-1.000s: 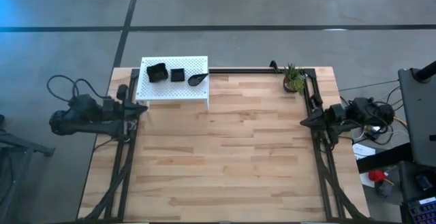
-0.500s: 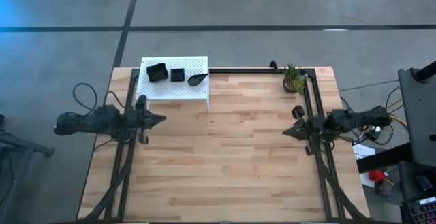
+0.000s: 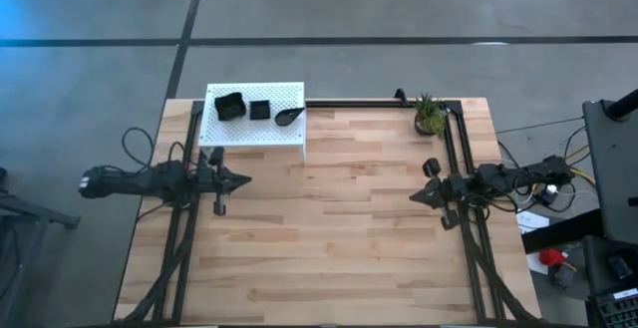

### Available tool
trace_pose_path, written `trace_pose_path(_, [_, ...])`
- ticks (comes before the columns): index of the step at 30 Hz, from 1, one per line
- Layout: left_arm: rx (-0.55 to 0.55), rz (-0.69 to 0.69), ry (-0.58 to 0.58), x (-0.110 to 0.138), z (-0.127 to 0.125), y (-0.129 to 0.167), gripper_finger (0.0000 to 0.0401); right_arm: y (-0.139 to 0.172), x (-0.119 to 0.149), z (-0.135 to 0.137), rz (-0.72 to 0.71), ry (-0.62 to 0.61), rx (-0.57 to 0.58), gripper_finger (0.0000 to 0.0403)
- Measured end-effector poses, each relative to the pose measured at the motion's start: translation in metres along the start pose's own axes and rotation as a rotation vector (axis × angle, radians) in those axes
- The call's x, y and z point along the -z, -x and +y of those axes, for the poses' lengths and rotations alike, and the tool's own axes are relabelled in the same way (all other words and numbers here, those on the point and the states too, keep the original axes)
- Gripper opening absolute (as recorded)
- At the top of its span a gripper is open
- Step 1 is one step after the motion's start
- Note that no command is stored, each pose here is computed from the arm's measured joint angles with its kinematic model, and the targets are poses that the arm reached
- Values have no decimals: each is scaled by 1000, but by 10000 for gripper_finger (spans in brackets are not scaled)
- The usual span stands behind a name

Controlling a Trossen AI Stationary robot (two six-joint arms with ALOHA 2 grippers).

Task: Pick & Place Mini shaped plates
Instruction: Return to Home Position

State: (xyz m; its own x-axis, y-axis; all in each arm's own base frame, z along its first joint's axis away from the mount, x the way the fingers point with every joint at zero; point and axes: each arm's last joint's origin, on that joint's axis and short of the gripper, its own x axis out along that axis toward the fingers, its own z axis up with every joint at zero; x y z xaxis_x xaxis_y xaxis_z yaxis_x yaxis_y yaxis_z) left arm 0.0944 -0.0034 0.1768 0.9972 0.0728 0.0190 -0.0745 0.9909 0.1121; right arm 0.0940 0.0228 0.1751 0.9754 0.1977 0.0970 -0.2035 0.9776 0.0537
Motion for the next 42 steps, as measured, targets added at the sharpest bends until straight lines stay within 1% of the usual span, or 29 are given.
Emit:
trace_pose_path(5, [1, -30, -12, 6, -1, -2, 0, 0, 0, 0, 5, 0, -1, 8])
trace_pose_path(15, [-1, -25, -17, 7, -1, -2, 0, 0, 5, 0, 51, -6, 0, 8])
trace_pose_path(19, [-6, -27, -39, 7, -1, -2, 0, 0, 6, 0, 59, 7, 0, 8])
trace_pose_path(22, [-6, -26, -36, 7, -1, -2, 0, 0, 6, 0, 59, 32, -1, 8])
trace_pose_path(27, [-6, -27, -17, 7, -1, -2, 0, 0, 6, 0, 61, 37, -1, 8])
trace_pose_path(34, [-6, -26, -16, 7, -1, -3, 0, 0, 7, 0, 75, -23, 2, 9])
trace_pose_path(42, [-6, -26, -14, 7, -1, -3, 0, 0, 7, 0, 75, -19, 2, 9])
